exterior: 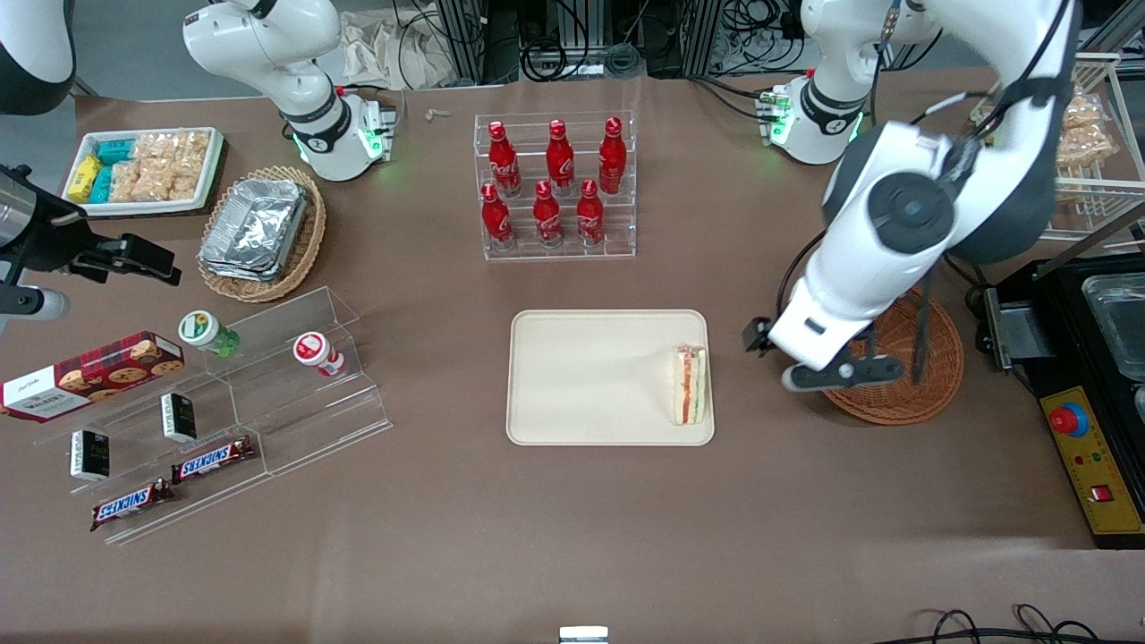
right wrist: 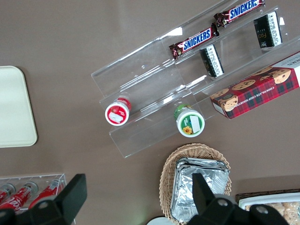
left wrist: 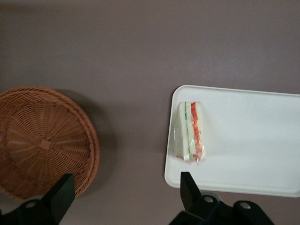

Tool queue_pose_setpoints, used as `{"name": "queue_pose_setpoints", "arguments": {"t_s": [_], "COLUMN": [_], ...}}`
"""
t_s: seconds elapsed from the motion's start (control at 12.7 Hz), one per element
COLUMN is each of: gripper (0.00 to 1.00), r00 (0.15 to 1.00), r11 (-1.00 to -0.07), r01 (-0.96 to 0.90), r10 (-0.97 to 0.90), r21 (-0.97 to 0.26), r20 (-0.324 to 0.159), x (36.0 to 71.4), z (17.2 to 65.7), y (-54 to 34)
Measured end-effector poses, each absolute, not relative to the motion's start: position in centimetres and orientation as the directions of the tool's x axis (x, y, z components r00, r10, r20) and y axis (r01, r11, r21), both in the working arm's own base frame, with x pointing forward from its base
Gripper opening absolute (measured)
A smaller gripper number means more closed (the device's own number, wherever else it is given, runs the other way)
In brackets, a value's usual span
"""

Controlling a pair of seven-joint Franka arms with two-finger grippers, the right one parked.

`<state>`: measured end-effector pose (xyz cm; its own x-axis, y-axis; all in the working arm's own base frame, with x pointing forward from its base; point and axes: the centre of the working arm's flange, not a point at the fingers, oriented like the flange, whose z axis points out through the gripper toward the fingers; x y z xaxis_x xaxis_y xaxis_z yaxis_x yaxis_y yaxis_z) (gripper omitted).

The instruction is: Place sandwich from basket to tray

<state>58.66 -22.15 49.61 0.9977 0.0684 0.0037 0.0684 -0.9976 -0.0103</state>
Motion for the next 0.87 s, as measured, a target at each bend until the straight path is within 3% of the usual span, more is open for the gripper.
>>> {"name": "queue_pose_setpoints", "arguments": {"t_s": [0.31, 0.87], "gripper": [1.00, 1.00], "r00": [0.999, 0.998], "r11": [-0.999, -0.999], "r01": [0.035, 0.034], "r10": [0.035, 0.035], "r21": [0.018, 0.019], "r20": [0.007, 0.046], "x": [57.3, 52.9], "z": [56.6, 61.6], "y": [-13.0, -2.8]}}
